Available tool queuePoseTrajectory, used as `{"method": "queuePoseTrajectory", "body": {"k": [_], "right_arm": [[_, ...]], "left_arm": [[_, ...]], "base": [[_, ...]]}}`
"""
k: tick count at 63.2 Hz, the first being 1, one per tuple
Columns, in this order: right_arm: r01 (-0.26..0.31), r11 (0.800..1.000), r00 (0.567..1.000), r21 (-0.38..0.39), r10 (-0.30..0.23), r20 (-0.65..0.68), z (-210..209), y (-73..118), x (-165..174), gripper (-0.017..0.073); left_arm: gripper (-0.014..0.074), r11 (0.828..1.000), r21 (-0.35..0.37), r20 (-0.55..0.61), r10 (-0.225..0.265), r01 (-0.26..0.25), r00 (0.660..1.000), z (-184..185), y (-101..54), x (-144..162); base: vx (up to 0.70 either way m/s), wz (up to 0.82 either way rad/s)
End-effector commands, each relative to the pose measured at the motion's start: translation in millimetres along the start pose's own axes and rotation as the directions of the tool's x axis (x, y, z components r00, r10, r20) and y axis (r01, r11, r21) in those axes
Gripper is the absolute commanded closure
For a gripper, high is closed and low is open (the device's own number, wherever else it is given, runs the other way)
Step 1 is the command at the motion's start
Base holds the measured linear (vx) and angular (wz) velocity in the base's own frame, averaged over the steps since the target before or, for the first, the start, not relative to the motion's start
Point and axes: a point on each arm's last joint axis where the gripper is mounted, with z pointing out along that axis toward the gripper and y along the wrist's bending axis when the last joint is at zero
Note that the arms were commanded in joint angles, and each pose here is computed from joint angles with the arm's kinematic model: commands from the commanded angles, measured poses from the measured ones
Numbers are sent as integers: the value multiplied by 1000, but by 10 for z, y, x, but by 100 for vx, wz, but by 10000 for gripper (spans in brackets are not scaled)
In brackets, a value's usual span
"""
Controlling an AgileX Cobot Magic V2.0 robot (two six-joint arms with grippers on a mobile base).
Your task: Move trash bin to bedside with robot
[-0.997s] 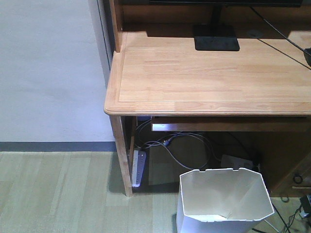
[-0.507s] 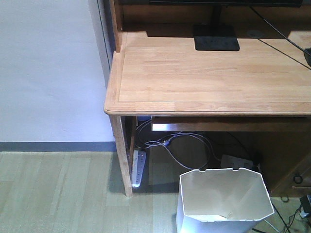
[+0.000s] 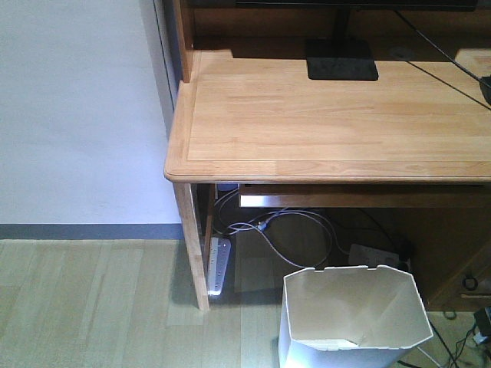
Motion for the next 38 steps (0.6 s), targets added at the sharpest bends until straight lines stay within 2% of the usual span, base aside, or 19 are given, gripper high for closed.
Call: {"method": "queuePoseTrajectory", "body": {"k": [1, 11, 18, 30, 38], "right_arm": [[-2, 1000, 993, -10, 3, 121, -9, 9, -88, 562], [-1, 1000, 980, -8, 3, 198, -38, 3, -337, 562], [-2, 1000, 985, -3, 2, 172, -20, -8, -538, 562], [-2, 1000, 1000, 8, 3, -17, 174, -30, -843, 562], [-19, 1000, 982, 15, 22, -188, 331, -39, -918, 562]], "left_arm": [[599, 1000, 6, 59, -13, 13, 998, 8, 0, 20], [599, 1000, 6, 59, -13, 13, 998, 8, 0, 20], [599, 1000, 6, 59, -13, 13, 998, 8, 0, 20], [599, 1000, 6, 59, -13, 13, 998, 8, 0, 20], [599, 1000, 6, 59, -13, 13, 998, 8, 0, 20]], "base": [[0, 0], [0, 0], [0, 0], [0, 0], [0, 0]]}}
